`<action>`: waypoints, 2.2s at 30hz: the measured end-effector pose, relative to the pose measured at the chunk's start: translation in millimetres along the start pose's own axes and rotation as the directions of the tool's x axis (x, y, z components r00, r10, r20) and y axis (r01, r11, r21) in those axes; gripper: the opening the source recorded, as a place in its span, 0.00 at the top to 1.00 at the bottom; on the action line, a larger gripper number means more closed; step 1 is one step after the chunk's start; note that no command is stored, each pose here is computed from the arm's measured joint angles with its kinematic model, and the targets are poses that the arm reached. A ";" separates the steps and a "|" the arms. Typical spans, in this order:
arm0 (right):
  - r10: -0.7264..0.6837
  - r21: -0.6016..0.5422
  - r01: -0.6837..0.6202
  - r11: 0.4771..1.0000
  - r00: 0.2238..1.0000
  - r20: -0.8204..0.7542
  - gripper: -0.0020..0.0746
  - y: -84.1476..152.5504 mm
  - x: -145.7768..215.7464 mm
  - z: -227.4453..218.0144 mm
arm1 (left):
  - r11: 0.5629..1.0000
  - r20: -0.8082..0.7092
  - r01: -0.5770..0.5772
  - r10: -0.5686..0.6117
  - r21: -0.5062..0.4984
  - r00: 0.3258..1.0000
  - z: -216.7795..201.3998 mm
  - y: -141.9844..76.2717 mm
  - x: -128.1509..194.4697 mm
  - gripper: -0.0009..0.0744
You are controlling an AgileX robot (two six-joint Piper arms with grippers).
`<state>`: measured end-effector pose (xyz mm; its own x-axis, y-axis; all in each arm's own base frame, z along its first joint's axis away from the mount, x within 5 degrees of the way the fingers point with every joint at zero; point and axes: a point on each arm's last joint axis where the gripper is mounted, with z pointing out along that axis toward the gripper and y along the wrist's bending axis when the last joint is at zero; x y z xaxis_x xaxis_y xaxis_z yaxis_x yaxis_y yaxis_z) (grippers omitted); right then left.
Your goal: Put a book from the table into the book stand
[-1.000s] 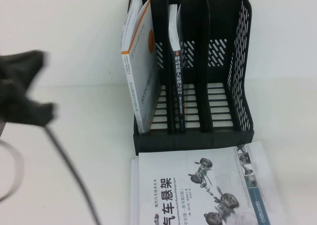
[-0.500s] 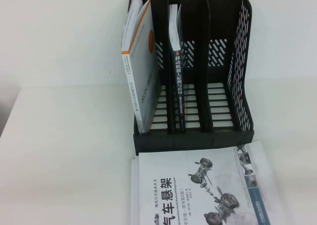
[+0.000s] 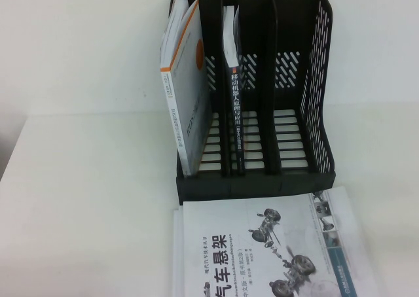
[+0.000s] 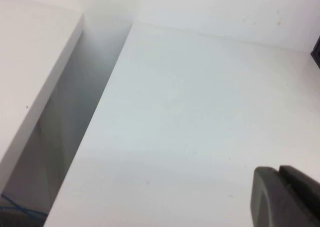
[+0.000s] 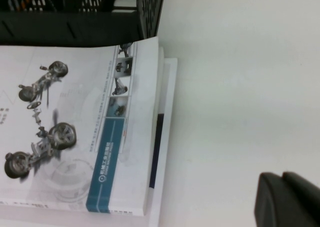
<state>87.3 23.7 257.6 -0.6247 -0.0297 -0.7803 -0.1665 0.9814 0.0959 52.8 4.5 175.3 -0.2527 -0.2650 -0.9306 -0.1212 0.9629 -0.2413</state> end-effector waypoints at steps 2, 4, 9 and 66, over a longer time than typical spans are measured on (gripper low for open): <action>0.000 0.000 0.000 1.000 1.000 0.000 0.98 0.0 0.0 0.0 | 1.000 -0.007 0.013 -0.013 0.001 1.000 -0.2 -0.1 0.1 0.99; 0.000 0.000 0.000 1.000 1.000 0.000 0.98 0.0 0.0 0.0 | 1.000 -0.013 0.019 -0.019 0.012 1.000 -0.4 -0.9 0.2 0.99; 0.000 0.000 0.000 1.000 1.000 0.000 0.98 0.0 0.0 0.0 | 1.000 -0.015 0.024 -0.024 0.012 1.000 -0.4 -0.9 0.3 0.99; 0.044 0.087 -0.103 0.991 0.856 0.515 0.98 -22.2 66.7 6.6 | 0.981 -0.016 -0.173 0.175 0.083 0.984 -0.7 -7.0 1.8 0.99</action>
<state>54.3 1.2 199.3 -0.1488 0.1157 -0.9821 -0.0340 0.9920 0.1220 52.5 -2.7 175.5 -0.2858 -0.0930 -0.9538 0.0045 0.9951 -0.0984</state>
